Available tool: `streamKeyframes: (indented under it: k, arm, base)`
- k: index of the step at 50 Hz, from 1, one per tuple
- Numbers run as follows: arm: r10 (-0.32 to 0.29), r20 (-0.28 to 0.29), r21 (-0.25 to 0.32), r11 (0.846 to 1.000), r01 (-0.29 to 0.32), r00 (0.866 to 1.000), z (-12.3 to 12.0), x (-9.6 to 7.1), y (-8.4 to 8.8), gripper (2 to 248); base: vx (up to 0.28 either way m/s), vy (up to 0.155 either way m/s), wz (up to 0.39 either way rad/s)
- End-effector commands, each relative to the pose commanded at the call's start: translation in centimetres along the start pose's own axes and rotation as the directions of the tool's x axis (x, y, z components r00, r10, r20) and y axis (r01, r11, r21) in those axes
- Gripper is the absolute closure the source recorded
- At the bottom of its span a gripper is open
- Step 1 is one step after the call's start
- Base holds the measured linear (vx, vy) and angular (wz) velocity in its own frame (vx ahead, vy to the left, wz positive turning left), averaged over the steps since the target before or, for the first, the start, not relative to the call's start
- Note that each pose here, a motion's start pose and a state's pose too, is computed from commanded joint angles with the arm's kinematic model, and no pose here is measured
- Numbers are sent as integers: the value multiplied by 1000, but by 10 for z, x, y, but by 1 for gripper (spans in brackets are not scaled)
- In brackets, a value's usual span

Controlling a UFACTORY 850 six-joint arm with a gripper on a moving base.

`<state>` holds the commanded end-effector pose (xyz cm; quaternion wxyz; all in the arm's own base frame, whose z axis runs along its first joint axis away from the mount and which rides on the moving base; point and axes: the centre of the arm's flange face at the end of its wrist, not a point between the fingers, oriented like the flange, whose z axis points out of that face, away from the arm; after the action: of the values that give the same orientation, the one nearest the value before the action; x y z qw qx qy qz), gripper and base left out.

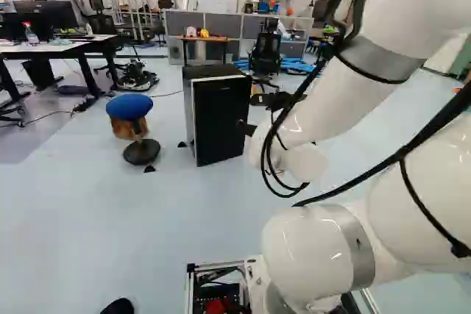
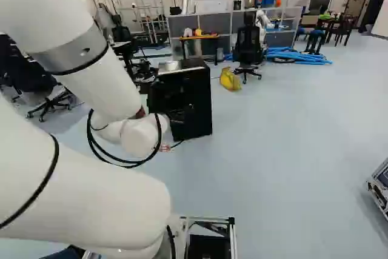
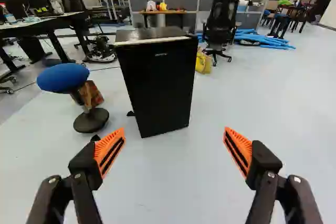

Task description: Grab a drink from the fridge

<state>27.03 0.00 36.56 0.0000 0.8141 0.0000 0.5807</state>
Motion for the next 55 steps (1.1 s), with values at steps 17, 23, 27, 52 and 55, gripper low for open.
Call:
streamKeyframes:
  k: [17,23,27,52,55]
  arm:
    - [0,0,0,1000,0,1000,0,0,0,3]
    - [0,0,0,1000,0,1000,0,0,0,3]
    - [0,0,0,1000,0,1000,0,0,0,3]
    - [0,0,0,1000,0,1000,0,0,0,3]
    - [0,0,0,1000,0,1000,0,0,0,3]
  base:
    - [0,0,0]
    - [0,0,0]
    - [1,15,113]
    - [36,10,30]
    - [59,4,-2]
